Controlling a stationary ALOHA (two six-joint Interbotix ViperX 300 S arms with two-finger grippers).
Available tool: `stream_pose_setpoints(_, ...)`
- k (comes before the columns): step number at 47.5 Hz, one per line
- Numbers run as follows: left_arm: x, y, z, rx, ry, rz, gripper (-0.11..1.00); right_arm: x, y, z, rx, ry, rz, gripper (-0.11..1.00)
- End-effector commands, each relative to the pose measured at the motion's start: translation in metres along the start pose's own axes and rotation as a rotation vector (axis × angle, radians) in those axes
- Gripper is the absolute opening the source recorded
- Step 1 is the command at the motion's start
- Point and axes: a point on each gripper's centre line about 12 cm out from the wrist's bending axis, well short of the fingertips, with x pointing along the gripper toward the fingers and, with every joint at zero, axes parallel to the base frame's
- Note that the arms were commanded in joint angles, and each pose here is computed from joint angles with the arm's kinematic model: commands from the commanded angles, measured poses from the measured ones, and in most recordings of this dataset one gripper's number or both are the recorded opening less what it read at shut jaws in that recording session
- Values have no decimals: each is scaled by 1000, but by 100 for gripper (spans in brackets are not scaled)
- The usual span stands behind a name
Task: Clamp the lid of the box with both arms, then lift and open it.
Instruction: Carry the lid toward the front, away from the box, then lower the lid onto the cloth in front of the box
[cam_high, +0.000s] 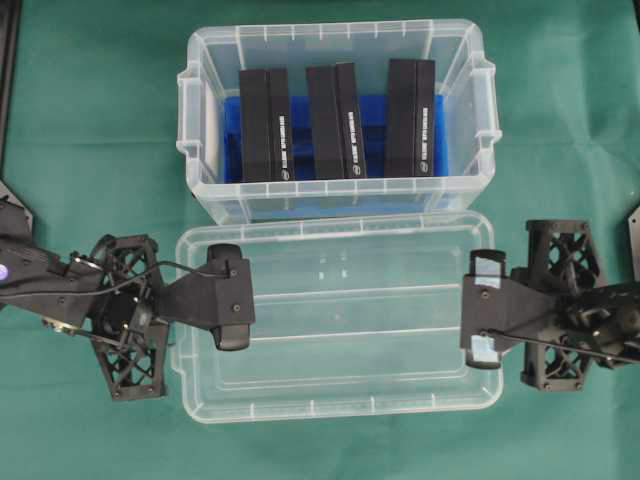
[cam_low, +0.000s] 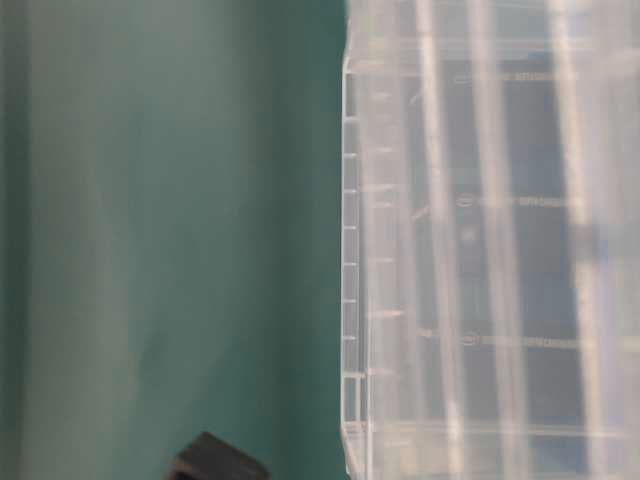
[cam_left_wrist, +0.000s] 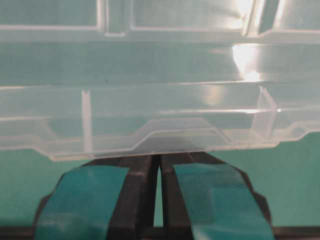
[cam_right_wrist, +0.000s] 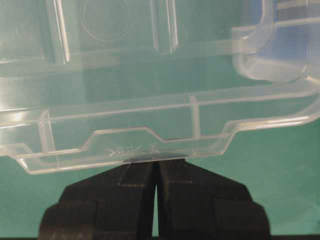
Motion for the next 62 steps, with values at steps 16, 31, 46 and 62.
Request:
stream_pose_setpoints(16, 26, -4, 28, -38, -151, -51, 1, 27, 17, 12, 69, -96, 96, 0)
stream_pose_setpoints(31, 36, -6, 30, -38, -145, -52, 1, 41, 20, 5, 84, -82, 107, 0)
stream_pose_setpoints(46, 37, -8, 14, -17, -114, -46, 1, 36, 14, -7, 85, -70, 105, 0)
stream_pose_setpoints(62, 37, -7, -17, 5, -97, -56, 1, 24, 2, -42, 146, -50, 108, 0)
